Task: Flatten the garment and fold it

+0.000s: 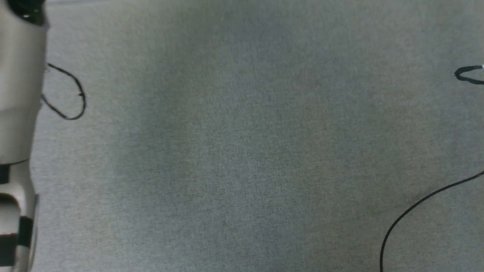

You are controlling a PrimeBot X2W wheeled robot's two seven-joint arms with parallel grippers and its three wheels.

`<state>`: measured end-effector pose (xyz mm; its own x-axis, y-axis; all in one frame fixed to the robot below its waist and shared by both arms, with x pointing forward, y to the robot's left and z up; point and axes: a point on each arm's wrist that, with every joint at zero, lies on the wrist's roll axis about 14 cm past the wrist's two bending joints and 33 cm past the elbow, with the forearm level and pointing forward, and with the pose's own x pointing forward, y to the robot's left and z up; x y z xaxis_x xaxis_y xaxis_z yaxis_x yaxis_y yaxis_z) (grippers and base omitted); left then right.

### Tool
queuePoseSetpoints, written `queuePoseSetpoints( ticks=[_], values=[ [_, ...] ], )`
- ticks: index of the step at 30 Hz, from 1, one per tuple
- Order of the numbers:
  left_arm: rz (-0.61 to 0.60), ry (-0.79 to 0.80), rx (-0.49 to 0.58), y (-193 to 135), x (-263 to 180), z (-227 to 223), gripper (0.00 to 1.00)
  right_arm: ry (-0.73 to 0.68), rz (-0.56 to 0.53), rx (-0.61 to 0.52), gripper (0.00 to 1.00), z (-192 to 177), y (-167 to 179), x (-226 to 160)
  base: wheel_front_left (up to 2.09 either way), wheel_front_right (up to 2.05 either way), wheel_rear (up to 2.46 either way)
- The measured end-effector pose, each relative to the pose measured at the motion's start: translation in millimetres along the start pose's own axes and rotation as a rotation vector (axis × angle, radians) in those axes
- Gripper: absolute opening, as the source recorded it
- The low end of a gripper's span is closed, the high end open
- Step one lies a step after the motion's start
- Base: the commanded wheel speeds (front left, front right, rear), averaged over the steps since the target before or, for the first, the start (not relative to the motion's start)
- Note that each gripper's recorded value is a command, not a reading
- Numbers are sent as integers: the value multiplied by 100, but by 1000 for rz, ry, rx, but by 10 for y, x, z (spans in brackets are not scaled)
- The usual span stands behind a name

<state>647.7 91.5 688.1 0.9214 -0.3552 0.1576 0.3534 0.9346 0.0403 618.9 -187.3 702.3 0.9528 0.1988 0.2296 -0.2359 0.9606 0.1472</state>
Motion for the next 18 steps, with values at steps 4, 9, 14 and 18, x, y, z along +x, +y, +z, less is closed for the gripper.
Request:
queuePoseSetpoints(
  ticks=[4,9,14,18],
  values=[
    [-2,55,-37,-23,117,-545,0,61,-36,32,0,-499,-152,58,0,0,0],
    [-4,216,-131,-221,-170,-1483,0,222,-62,109,0,-1345,-146,-187,0,0,0],
    [-47,414,-112,-429,-805,-2221,0,395,-43,104,0,-1931,-33,-637,0,0,0],
    [-59,525,-119,-581,-1392,-2546,0,541,-48,113,0,-2232,-36,-1147,0,0,0]
  ],
)
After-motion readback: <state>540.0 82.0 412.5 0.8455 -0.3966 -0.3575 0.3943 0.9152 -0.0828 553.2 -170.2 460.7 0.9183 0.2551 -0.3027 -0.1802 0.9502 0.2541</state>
